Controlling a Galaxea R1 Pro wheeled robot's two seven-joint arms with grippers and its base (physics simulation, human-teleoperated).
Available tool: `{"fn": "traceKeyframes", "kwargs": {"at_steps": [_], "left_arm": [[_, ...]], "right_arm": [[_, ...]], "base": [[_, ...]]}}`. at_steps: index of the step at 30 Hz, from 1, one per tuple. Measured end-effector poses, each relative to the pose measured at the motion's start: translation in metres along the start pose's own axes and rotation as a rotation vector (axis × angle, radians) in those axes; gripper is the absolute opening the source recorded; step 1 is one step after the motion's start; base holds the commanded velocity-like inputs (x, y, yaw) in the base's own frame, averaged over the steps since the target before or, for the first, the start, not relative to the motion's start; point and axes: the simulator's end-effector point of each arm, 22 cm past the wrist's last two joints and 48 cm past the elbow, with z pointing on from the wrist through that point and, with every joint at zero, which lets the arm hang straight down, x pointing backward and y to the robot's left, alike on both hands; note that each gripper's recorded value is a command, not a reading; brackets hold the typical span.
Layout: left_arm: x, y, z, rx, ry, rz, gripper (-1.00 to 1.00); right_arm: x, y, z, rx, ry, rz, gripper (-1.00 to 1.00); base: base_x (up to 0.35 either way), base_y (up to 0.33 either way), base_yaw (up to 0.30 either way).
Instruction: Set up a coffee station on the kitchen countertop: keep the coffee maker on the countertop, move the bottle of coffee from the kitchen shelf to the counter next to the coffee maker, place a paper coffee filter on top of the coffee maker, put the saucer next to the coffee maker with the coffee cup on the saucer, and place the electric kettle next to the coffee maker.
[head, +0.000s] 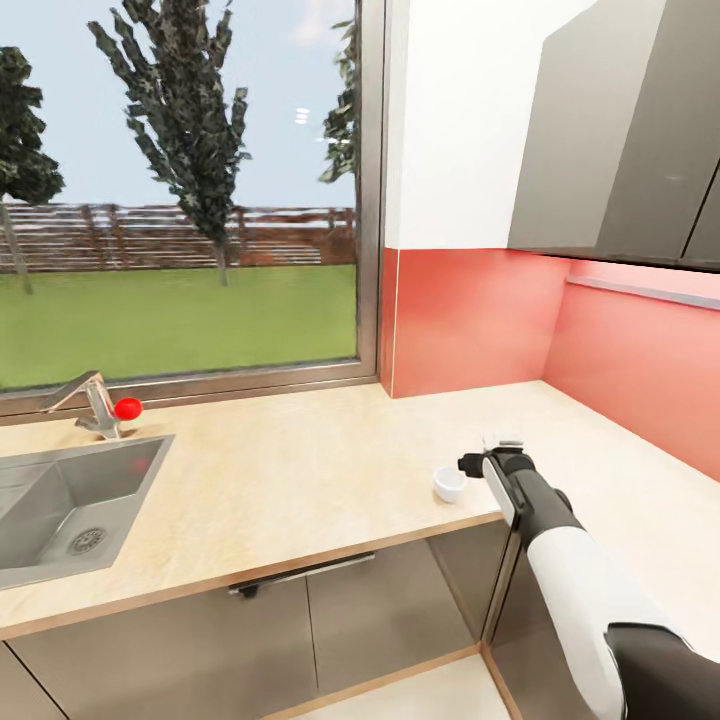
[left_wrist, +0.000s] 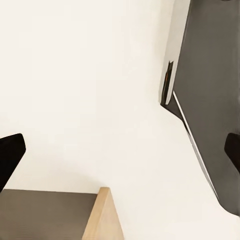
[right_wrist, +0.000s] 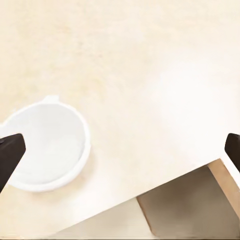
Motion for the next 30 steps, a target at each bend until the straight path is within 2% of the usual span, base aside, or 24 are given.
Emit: {"fn": "traceKeyframes", "kwargs": {"at_steps": [6,14,20,30], "left_arm": [[0.0,0.0,0.0,0.001,0.0,0.0,1.0],[-0.002,0.002,0.0,-0.001,-0.007,-0.004,1.0],[-0.002,0.002,0.0,-0.001,-0.008,-0.004,1.0],[-0.002,0.001,0.0,0.0,-0.007,-0.004,1.0]], "right_arm": [[0.016,0.002,0.005,-0.002,0.036,-0.007,1.0],[0.023,0.003,0.007,-0.003,0.051,-0.009,1.0],[0.025,0.003,0.008,-0.003,0.056,-0.01,1.0],[0.047,0.005,0.014,-0.006,0.105,-0.018,1.0]], "base": [[0.034,0.0,0.0],[0.226,0.0,0.0],[0.022,0.0,0.0],[0.001,0.0,0.0]]}}
